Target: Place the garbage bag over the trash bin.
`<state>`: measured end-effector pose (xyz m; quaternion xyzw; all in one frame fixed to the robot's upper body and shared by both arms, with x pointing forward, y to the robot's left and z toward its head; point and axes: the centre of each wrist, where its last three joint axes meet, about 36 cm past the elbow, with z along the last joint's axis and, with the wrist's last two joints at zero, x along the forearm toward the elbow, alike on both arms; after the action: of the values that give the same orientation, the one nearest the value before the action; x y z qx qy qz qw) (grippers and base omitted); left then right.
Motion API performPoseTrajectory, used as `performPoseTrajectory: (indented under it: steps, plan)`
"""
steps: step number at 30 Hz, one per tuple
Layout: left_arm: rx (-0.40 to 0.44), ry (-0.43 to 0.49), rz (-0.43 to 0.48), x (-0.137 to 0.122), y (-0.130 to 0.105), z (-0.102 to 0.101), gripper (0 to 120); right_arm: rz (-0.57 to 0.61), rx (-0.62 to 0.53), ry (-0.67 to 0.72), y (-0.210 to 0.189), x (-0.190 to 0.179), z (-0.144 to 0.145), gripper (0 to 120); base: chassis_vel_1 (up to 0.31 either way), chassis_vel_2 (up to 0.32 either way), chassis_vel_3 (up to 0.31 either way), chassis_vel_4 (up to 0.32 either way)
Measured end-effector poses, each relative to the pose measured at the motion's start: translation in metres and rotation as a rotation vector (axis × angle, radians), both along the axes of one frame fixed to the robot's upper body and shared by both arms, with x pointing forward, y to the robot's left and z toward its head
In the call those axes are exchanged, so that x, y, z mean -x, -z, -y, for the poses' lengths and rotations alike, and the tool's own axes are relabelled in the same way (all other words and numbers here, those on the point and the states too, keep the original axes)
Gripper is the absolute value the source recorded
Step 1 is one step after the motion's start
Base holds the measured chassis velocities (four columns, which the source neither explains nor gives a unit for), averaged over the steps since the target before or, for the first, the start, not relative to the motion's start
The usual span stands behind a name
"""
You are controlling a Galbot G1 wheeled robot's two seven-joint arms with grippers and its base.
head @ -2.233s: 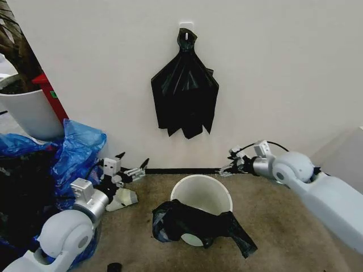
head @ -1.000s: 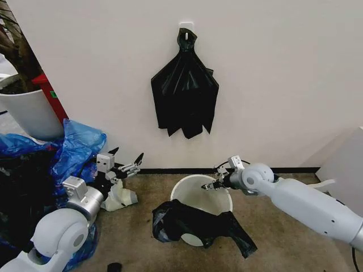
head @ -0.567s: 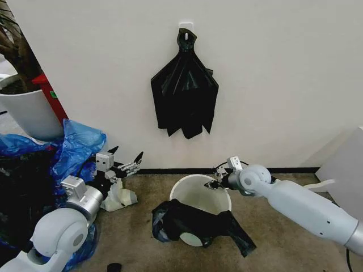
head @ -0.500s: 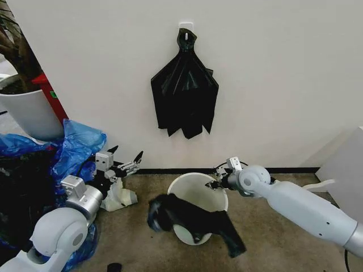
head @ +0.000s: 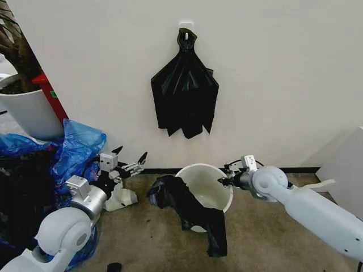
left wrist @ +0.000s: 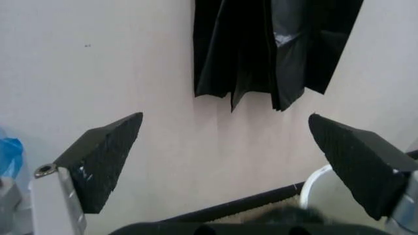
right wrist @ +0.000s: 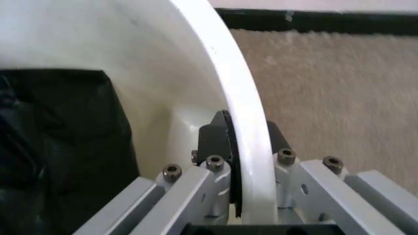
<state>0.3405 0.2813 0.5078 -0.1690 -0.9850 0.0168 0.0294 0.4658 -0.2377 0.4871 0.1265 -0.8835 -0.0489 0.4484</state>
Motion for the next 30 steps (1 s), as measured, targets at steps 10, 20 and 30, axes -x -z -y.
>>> performPoseTrajectory:
  steps: [10,20,30]
  plan:
    - [0.029,-0.054,-0.008,-0.006,0.008,0.006,100,-0.100,-0.098,0.391,-0.032,0.036,-0.009,0,0.000,0.000,0.000,0.000]
    - [0.033,-0.056,-0.025,0.000,0.016,0.010,100,-0.131,-0.124,0.610,-0.039,0.058,-0.033,0,0.000,0.000,0.000,0.000]
    - [0.048,-0.064,-0.015,0.005,0.023,0.011,100,-0.088,-0.079,0.720,-0.004,0.067,-0.077,0,0.000,0.000,0.000,0.000]
